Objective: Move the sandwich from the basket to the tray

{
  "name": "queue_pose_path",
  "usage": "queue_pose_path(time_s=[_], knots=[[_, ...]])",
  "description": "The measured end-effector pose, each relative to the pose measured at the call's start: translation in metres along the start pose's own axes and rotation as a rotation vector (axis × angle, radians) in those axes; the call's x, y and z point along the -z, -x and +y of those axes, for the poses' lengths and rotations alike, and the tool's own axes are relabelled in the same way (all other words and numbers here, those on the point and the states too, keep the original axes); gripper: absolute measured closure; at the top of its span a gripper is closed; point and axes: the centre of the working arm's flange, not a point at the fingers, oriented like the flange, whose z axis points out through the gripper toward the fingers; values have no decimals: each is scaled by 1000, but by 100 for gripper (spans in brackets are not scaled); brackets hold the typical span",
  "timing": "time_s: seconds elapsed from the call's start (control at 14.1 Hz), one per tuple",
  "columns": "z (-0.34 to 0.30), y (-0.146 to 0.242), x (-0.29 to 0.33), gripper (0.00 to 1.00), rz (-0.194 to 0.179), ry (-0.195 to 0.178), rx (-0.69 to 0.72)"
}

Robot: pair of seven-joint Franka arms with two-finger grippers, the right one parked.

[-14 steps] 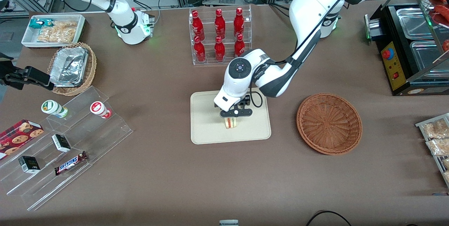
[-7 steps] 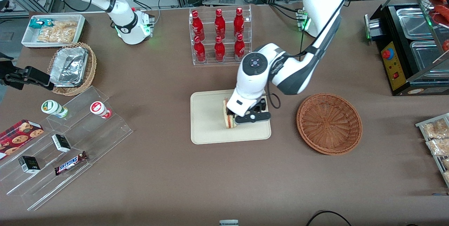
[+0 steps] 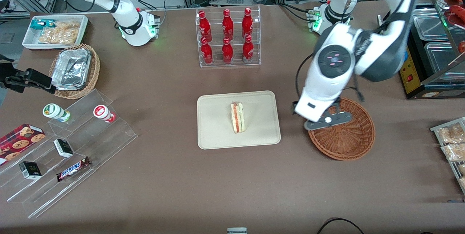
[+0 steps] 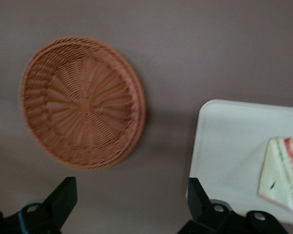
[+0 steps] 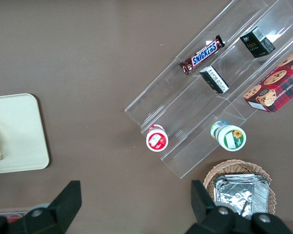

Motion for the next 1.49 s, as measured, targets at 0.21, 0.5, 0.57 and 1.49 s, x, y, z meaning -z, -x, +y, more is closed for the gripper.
queue_pose_path(time_s=[0.21, 0.5, 0.57, 1.49], knots=[[-80, -7, 27, 0, -79, 45, -63], [-159, 2, 65, 0, -99, 89, -101], [-169, 9, 77, 0, -98, 88, -113], [-186, 40, 140, 0, -72, 87, -118]])
